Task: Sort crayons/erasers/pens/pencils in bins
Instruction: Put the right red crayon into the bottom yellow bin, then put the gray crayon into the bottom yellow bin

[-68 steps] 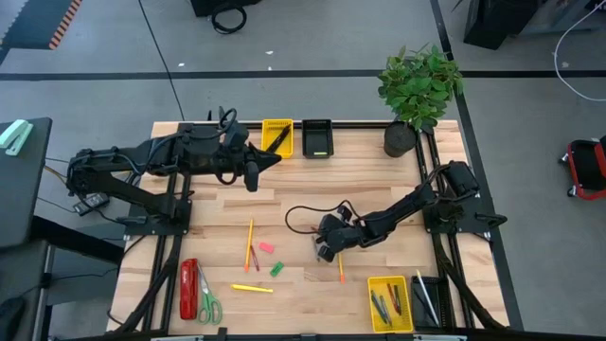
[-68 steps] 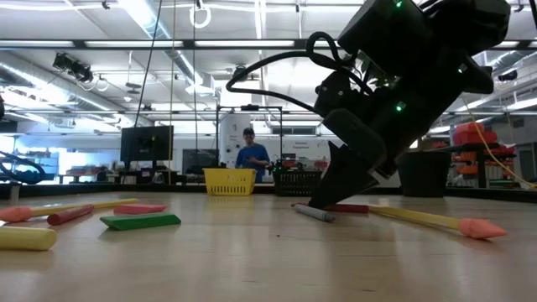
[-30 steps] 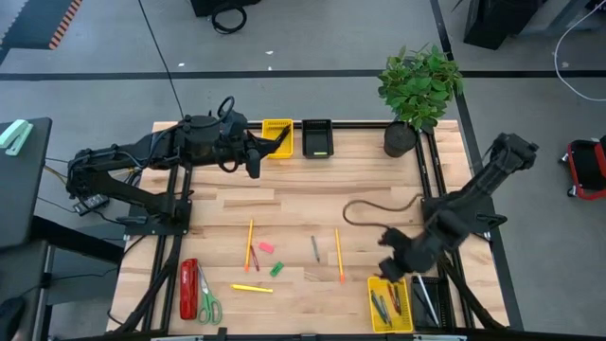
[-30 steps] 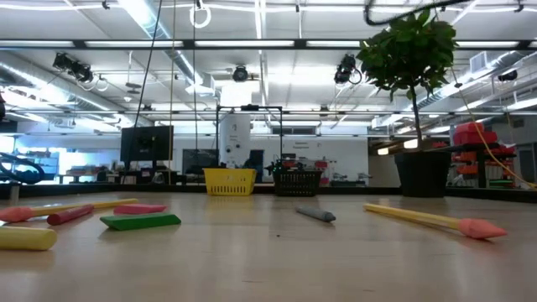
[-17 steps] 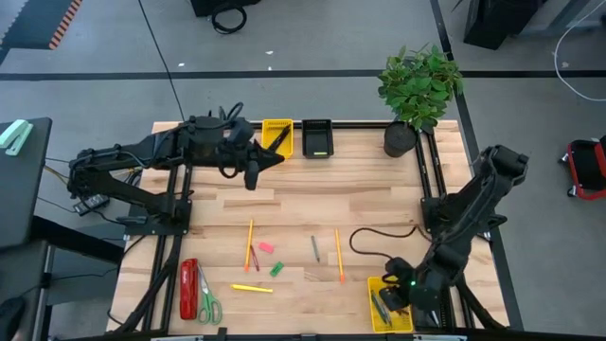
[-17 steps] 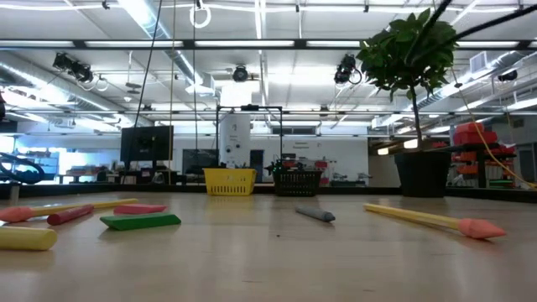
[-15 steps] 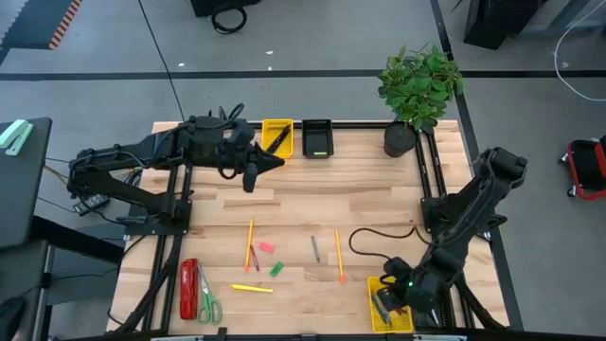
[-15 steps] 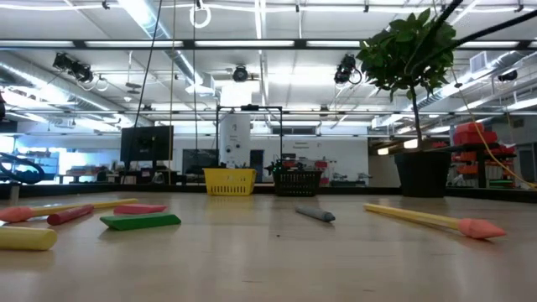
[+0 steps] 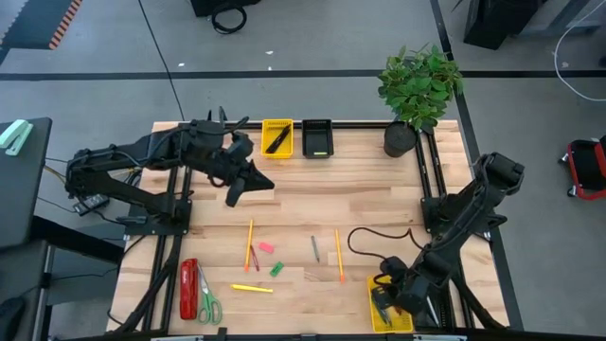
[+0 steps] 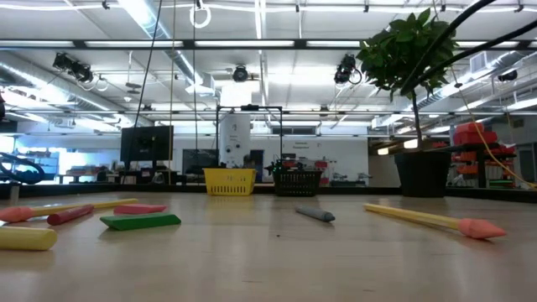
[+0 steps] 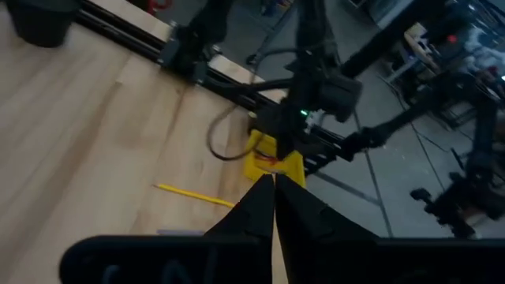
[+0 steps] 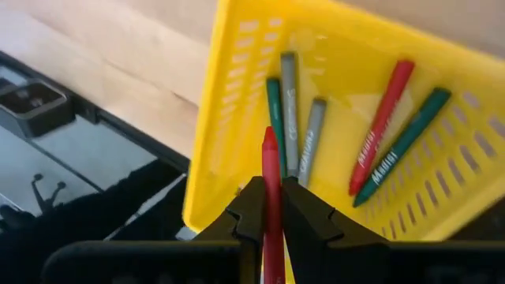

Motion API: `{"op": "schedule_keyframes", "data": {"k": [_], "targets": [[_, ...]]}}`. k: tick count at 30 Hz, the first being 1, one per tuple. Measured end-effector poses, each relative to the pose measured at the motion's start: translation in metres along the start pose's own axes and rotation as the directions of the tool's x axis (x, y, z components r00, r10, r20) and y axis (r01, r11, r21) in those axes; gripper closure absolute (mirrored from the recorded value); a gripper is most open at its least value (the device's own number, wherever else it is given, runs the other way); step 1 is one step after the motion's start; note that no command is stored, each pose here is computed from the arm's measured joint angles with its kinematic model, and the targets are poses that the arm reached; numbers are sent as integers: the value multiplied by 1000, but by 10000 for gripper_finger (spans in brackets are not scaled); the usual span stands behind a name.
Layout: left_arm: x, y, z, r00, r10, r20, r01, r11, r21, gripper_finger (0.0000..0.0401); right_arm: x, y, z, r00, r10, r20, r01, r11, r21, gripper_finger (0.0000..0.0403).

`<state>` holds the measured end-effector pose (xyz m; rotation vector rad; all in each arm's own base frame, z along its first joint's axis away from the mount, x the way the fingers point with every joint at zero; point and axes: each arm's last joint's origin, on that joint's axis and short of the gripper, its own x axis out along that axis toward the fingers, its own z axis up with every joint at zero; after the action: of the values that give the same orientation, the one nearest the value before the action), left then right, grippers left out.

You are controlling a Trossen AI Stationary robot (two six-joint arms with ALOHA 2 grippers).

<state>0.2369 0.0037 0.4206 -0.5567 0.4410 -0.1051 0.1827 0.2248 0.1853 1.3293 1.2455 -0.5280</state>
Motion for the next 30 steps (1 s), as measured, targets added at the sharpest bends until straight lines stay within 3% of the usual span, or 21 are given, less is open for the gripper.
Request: {"op": "schedule_keyframes", "data": {"k": [9,16,22,30], "targets": [[0,-1,-2,997,-63,-51,65,997,31,384,0,12,11,998,26,-54,-22,997,81,356],[0,-1,-3,996,-60,-61,59,998,-17,370,0,9,9,998,-1,-66,4,999,46,355],[1,-2,-4,996,-59,-61,58,998,-15,381,0,7,8,998,-9,-67,11,1000,24,353],[1,0,-1,1000,22,1,-22,1000,-15,389,0,5,2,996,-6,-86,6,1000,6,293]]}}
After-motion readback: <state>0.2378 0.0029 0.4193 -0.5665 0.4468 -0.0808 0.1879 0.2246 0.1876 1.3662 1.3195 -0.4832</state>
